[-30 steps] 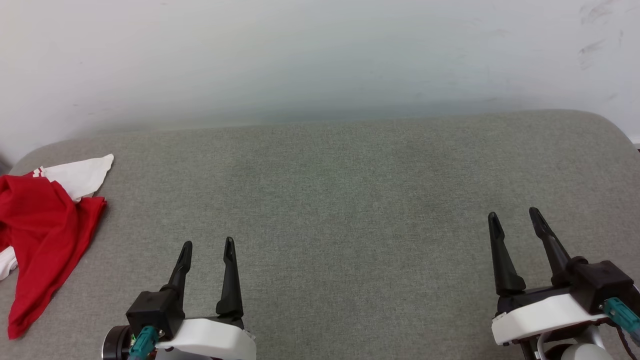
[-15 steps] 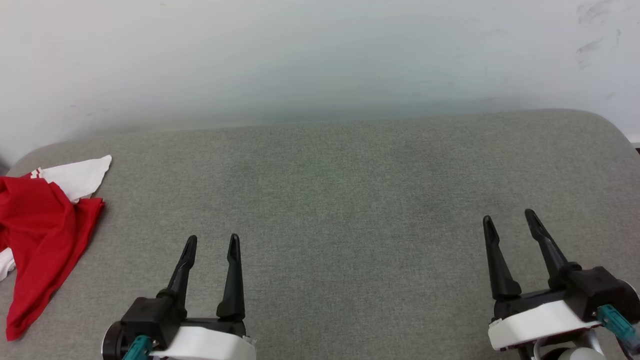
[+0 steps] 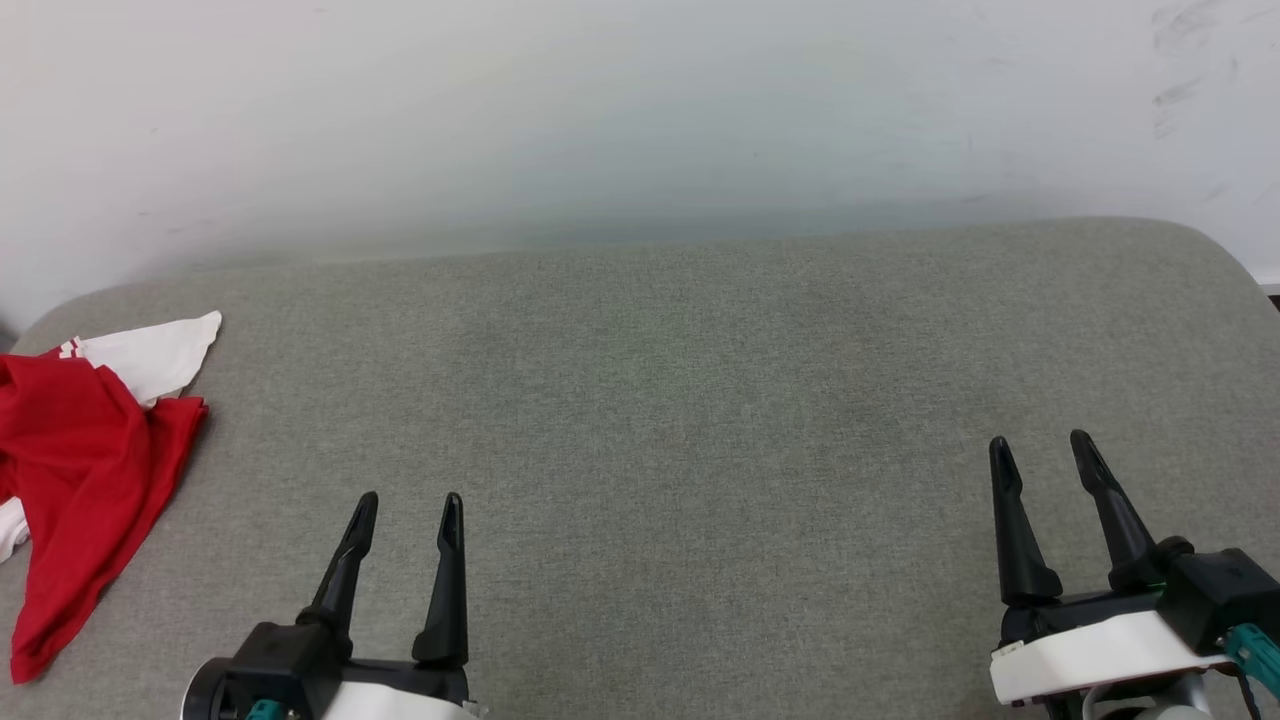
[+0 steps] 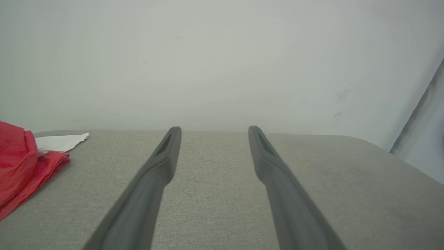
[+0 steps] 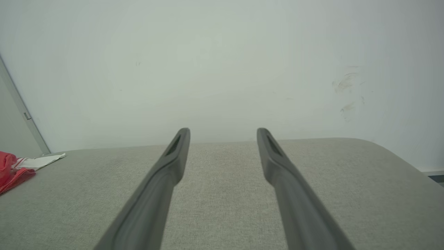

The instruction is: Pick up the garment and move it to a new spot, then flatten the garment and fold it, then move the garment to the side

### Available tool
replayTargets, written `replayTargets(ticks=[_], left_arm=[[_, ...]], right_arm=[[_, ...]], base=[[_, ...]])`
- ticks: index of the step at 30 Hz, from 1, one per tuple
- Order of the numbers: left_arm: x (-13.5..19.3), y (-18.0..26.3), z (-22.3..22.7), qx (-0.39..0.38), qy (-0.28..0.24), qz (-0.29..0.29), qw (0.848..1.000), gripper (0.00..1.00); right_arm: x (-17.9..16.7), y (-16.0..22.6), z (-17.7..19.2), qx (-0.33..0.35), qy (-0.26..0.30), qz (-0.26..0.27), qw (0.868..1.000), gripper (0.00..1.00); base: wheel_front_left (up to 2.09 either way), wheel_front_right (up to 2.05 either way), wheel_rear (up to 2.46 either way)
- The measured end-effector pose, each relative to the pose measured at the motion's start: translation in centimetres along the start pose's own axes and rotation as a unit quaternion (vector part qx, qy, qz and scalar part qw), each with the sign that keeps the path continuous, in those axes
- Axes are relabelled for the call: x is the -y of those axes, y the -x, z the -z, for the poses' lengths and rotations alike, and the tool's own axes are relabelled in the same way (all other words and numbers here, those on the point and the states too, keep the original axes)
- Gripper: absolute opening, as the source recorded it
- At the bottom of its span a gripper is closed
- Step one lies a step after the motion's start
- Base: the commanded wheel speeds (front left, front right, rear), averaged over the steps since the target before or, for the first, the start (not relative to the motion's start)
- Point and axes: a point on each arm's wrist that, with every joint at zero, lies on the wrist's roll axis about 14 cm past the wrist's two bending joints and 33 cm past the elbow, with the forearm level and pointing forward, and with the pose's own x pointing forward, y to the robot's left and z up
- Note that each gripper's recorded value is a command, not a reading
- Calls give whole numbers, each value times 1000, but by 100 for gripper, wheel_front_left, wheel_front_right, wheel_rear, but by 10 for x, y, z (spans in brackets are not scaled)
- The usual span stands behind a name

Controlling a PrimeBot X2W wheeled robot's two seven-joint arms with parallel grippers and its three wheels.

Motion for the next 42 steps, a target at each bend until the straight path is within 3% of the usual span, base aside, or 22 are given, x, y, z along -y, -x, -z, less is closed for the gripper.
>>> replayTargets(ticks=[25, 34, 42], left_arm=[[-1, 8, 14, -17, -35, 2, 999, 100], [-27, 22, 2, -4, -47, -41, 998, 100], [-65, 51, -15, 12, -62, -110, 992, 100]], right_arm=[[-4, 4, 11, -10, 18, -9, 1000, 100], [-38, -5, 17, -16, 4, -59, 998, 100], [-91, -9, 29, -30, -15, -138, 990, 100]], base=[[0, 0, 0], [0, 0, 0], [0, 0, 0]])
